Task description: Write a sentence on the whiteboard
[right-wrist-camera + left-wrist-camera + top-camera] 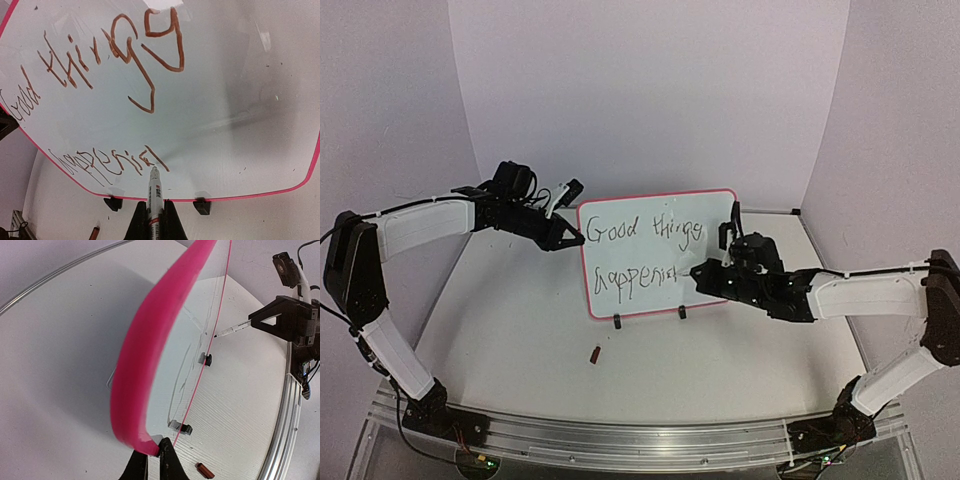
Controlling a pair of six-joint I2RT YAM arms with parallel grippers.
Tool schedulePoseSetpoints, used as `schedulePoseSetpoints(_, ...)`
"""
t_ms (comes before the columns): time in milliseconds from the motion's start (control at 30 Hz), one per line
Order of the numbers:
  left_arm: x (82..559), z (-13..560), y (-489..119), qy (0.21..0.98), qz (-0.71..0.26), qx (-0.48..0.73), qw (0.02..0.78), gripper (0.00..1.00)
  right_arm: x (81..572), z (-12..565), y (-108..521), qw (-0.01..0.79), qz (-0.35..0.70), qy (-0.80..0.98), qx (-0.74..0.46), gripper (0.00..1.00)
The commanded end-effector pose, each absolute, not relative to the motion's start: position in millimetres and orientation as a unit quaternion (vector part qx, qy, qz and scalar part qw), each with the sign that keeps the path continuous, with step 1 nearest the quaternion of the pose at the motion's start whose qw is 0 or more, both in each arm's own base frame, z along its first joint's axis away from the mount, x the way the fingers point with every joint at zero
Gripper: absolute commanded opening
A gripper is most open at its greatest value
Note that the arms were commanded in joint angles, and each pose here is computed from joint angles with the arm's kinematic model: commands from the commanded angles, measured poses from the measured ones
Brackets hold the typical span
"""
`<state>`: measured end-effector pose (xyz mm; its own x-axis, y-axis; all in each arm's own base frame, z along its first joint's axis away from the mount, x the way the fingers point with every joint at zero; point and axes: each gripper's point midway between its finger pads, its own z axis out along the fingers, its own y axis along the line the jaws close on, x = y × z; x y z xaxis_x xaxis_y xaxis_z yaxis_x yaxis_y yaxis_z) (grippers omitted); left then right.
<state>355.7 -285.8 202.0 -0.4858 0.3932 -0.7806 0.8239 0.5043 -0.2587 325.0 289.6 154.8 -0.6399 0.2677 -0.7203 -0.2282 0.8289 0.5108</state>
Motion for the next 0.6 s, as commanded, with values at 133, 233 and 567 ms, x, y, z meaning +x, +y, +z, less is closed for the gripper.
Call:
schedulePoseSetpoints(133, 348, 170, -287, 0.82, -0.288, 0.396, 0.297, 0.0, 325, 185, 266, 0.467, 0.285, 0.836, 0.043, 0.0)
schedulePoseSetpoints(233, 347, 170, -287, 0.82, -0.287, 0.396, 0.296, 0.0, 328, 180, 264, 0.465, 0.277, 0.839, 0.046, 0.0)
schedulePoseSetpoints(567, 348, 170, -288, 0.82, -0.287, 0.397, 0.297, 0.0, 338, 176, 265, 0.466, 0.268, 0.842, 0.044, 0.0)
